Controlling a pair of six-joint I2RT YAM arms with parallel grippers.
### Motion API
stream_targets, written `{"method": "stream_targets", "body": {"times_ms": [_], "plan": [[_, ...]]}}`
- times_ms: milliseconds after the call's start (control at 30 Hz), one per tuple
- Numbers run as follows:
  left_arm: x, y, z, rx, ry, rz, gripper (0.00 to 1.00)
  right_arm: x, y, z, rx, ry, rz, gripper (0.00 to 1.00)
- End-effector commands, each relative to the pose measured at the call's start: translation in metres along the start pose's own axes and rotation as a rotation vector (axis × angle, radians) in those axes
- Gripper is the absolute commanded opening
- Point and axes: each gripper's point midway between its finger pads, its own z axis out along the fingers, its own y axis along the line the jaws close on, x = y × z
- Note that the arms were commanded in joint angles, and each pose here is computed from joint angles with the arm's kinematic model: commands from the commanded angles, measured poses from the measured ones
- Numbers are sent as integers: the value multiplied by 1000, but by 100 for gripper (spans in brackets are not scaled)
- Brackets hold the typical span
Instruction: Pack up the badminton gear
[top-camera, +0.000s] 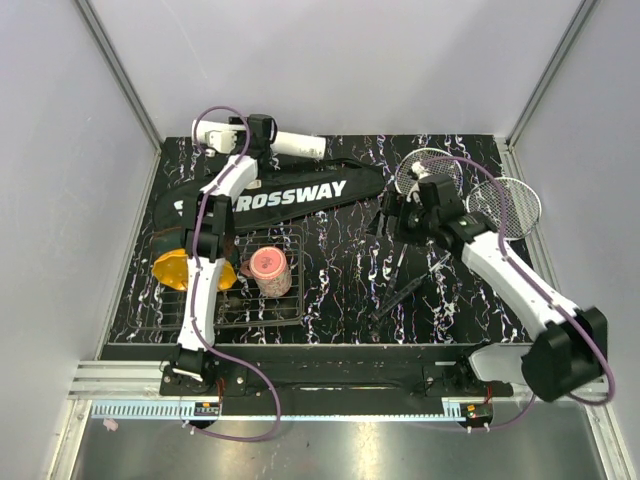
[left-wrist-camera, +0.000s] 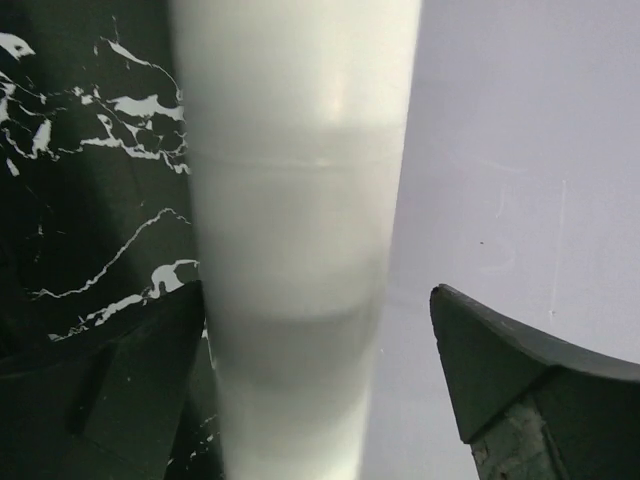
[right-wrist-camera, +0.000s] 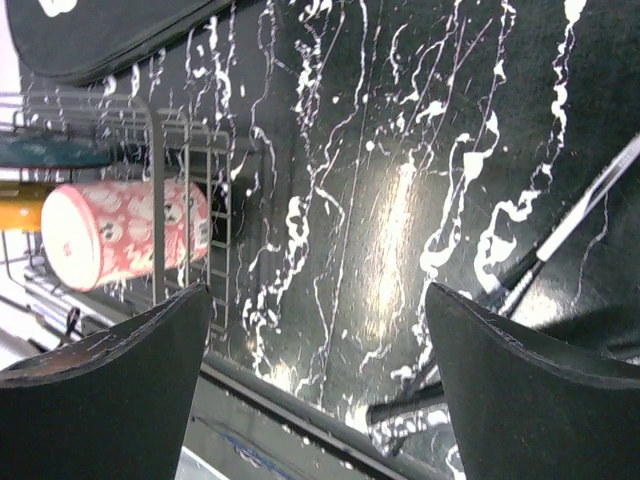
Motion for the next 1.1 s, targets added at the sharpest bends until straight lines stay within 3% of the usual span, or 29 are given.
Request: {"method": "stream_targets", "body": {"times_ms": [0, 233, 333, 367, 433, 567, 633, 667, 733, 800, 833, 967, 1067], "plan": [[-16, -70, -16, 156, 55, -114, 99, -48, 15, 27, -27, -109, 42, 94], [-28, -76, -35, 171, 133, -182, 99, -84, -9, 115, -3, -88, 253, 95], [-22, -89, -64, 214, 227, -192, 96, -107, -30, 146, 13, -141, 332, 94], [-25, -112, -87, 286, 263, -189, 95, -116, -41, 153, 30, -163, 349, 94], [-18, -115, -112, 331, 302, -100, 94, -130, -56, 177, 38, -188, 394, 92], [-30, -158, -199, 528, 436, 48, 91, -140, -77, 214, 56, -222, 519, 86], [-30, -152, -224, 583, 489, 179, 89, -145, -89, 227, 92, -248, 547, 84], [-40, -165, -259, 668, 534, 227, 90, -150, -90, 231, 88, -273, 562, 83], [-37, -140, -282, 684, 538, 402, 90, -148, -103, 238, 127, -293, 589, 82], [-53, -138, -319, 724, 521, 486, 93, -147, -109, 246, 139, -291, 601, 80], [-50, -115, -323, 688, 552, 553, 95, -147, -111, 249, 139, -293, 611, 80], [-65, -86, -369, 745, 683, 581, 99, -139, -117, 263, 139, -281, 688, 64], [-75, -60, -392, 792, 791, 540, 99, -131, -122, 273, 156, -319, 745, 59]]}}
